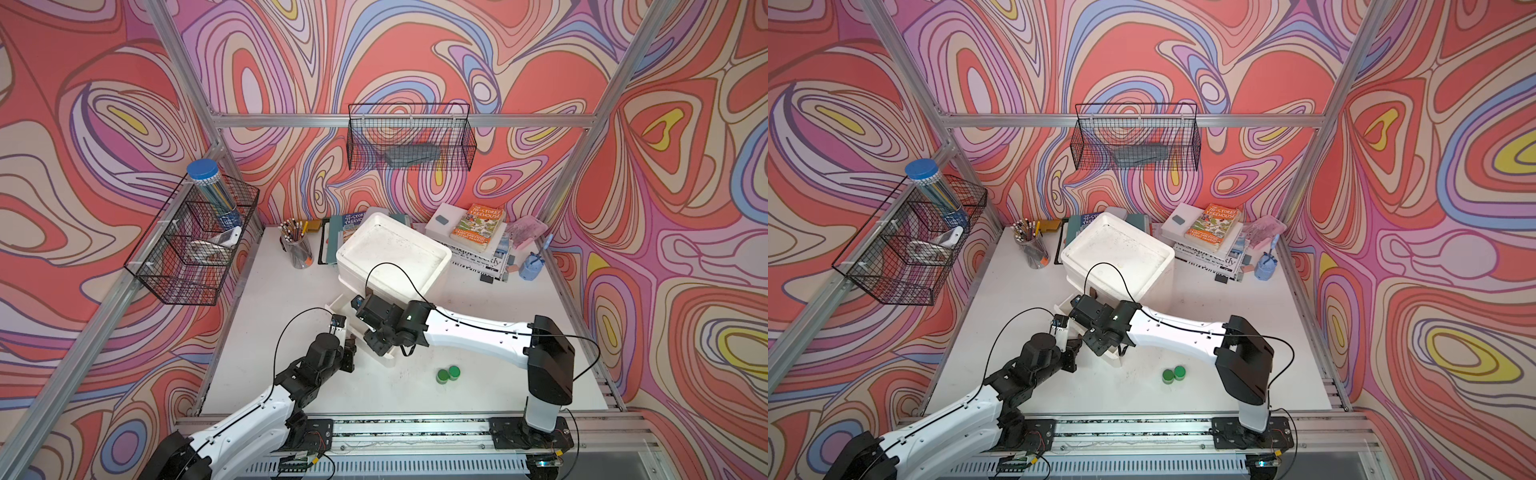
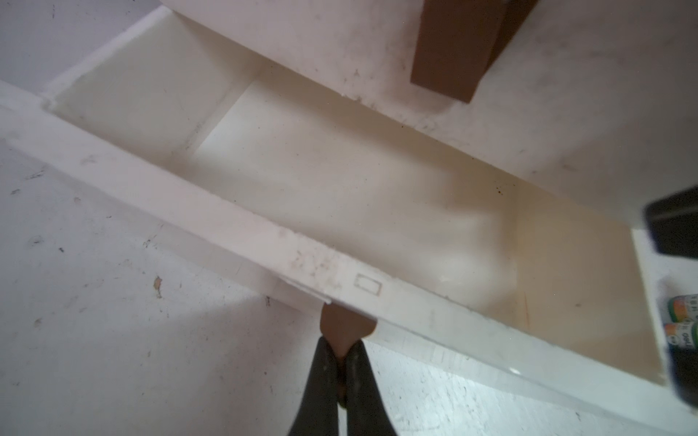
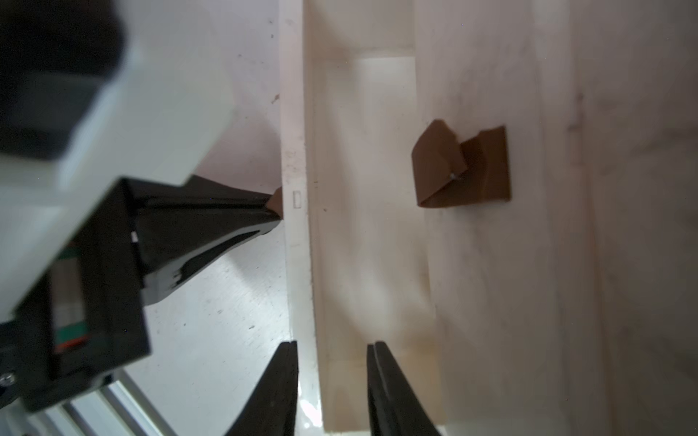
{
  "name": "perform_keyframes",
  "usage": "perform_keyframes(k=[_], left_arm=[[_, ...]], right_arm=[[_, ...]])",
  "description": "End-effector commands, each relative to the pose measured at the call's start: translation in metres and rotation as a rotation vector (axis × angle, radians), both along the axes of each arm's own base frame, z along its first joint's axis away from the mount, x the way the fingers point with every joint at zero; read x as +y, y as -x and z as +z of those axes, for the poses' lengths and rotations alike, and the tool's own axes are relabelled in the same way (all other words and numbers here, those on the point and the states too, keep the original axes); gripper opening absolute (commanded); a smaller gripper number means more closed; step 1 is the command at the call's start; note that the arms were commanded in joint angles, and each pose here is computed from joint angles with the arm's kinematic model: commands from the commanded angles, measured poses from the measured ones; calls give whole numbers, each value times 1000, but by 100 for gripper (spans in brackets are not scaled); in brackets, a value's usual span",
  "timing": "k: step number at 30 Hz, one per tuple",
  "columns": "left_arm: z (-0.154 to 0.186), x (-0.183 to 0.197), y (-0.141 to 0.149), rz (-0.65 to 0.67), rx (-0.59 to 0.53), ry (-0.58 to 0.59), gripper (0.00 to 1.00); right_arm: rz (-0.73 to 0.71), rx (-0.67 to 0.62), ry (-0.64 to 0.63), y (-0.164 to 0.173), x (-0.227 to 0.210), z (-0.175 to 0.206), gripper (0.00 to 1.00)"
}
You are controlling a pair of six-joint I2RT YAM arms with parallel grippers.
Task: Put the paint cans in the drawer according to color
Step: Open the drawer in the storage box.
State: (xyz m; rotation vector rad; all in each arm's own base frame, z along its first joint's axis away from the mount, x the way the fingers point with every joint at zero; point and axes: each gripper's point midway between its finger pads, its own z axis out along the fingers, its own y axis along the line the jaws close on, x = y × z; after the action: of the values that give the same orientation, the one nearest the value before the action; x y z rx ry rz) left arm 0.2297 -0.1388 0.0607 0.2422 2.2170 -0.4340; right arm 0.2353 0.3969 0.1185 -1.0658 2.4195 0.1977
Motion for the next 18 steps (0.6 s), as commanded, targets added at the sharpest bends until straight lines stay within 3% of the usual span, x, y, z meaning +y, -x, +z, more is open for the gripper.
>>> perform_keyframes(k=[1,18], left_arm=[[6,-4,-3,1,-20,17,0],[2,-22,3,-53,41,10,0]], right_arm=[[-111,-103,-17,-30,-1,6,35],[-402,-176,-85,-134,-53,-3,33]])
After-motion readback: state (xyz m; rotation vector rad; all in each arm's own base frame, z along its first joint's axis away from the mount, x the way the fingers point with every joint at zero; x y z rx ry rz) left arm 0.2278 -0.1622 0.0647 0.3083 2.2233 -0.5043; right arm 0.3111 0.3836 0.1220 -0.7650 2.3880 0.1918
